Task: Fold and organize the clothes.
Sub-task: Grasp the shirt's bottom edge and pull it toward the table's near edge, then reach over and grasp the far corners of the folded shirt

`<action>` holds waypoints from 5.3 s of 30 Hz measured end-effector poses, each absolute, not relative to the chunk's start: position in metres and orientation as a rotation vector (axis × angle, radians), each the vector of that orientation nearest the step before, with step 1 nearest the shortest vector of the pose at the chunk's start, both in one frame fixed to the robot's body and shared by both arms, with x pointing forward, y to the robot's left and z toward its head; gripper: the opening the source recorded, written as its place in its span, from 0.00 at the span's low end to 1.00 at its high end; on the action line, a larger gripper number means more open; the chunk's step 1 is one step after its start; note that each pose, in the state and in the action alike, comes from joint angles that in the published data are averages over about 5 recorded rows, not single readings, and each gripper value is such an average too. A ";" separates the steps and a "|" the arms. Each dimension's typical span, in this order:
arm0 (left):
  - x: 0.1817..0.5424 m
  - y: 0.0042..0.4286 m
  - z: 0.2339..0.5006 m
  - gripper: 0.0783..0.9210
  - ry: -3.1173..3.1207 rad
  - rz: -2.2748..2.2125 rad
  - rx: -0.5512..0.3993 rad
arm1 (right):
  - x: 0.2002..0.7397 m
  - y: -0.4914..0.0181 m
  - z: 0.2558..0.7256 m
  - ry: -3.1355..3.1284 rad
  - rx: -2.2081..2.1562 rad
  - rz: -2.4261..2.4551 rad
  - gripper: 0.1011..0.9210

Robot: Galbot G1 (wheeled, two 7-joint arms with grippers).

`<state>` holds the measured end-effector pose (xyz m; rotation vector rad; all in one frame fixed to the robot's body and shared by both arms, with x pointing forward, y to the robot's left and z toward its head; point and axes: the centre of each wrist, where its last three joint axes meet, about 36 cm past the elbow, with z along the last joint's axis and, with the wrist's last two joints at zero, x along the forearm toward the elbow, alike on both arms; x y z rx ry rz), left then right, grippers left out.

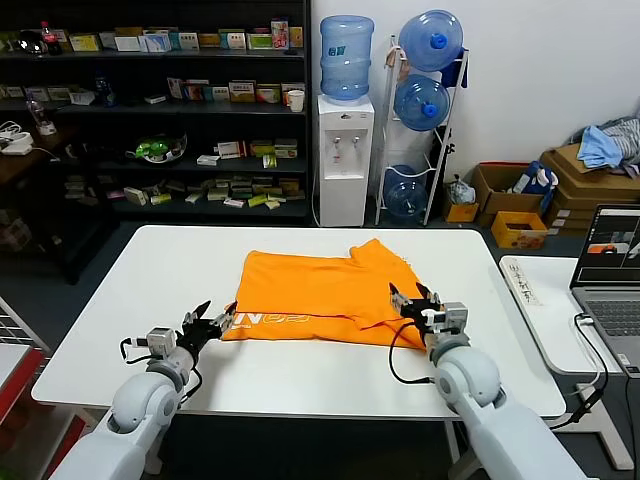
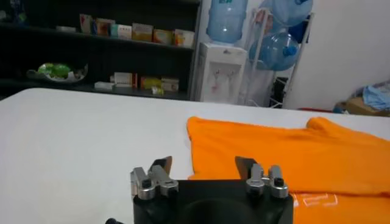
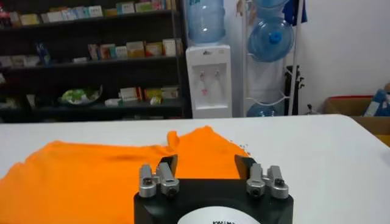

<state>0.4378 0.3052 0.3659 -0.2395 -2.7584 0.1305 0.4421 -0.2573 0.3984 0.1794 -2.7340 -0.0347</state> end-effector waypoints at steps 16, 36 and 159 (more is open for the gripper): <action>0.402 0.297 0.347 0.88 -2.674 0.156 -0.284 | 0.392 -0.265 0.375 -2.637 0.227 0.029 0.88; 0.415 0.307 0.332 0.88 -2.667 0.174 -0.263 | 0.381 -0.270 0.363 -2.588 0.212 0.044 0.87; 0.574 0.319 0.364 0.88 -2.612 0.123 -0.291 | 0.641 -0.158 0.381 -2.549 0.135 -0.026 0.88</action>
